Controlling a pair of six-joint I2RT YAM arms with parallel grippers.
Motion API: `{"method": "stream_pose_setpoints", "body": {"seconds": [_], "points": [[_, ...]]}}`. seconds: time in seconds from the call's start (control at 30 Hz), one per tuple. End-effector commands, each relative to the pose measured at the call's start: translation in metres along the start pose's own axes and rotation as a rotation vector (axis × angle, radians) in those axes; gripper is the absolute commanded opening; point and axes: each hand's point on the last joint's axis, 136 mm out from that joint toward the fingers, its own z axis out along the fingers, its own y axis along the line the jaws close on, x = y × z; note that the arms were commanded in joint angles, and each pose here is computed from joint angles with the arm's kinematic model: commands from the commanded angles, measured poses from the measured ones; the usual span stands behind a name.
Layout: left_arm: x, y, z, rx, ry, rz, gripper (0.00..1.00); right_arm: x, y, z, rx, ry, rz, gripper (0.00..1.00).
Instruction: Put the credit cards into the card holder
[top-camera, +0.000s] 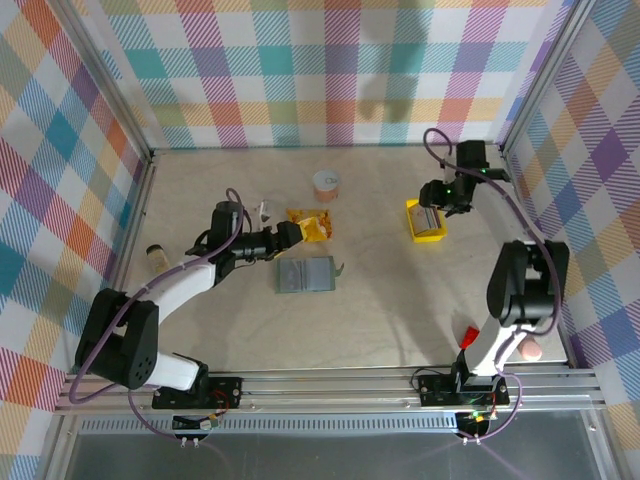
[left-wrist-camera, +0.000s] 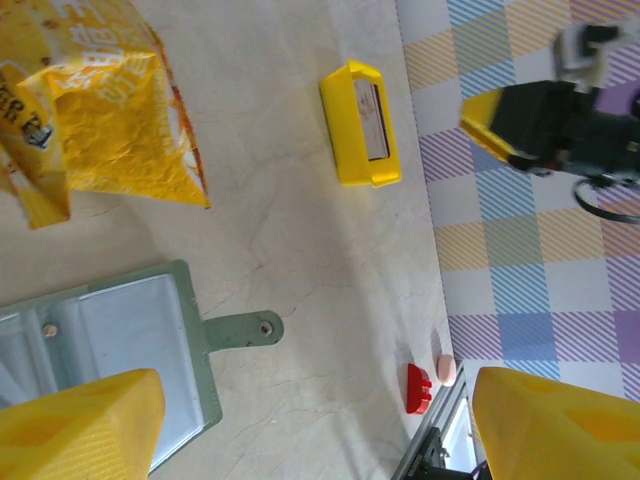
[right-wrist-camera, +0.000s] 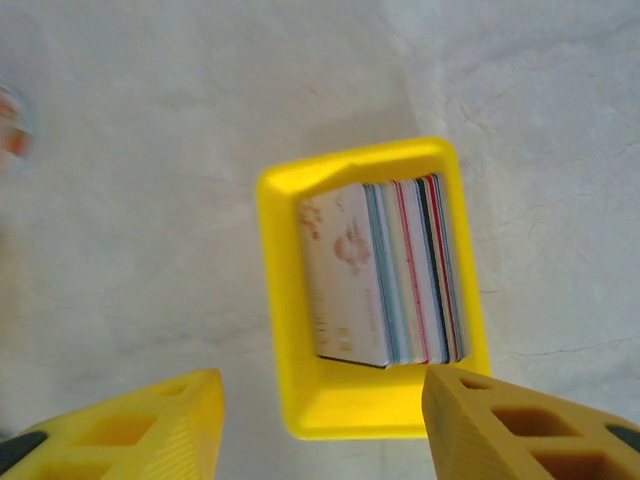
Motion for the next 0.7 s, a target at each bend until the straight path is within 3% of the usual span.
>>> {"method": "stream_pose_setpoints", "body": {"seconds": [0.0,0.37,0.67], "points": [[-0.003,-0.018,0.003,0.057,0.037,0.043,0.80,0.016,0.002,0.014,0.125,0.133,-0.182,0.56],[0.001,-0.016,0.002,0.045,0.068,0.076,0.78,0.015,-0.017,0.044,0.320,0.212,-0.256,0.52],[0.002,-0.018,0.001,0.053,0.070,0.080,0.76,0.025,-0.015,0.067,0.291,0.257,-0.276,0.49]]}}
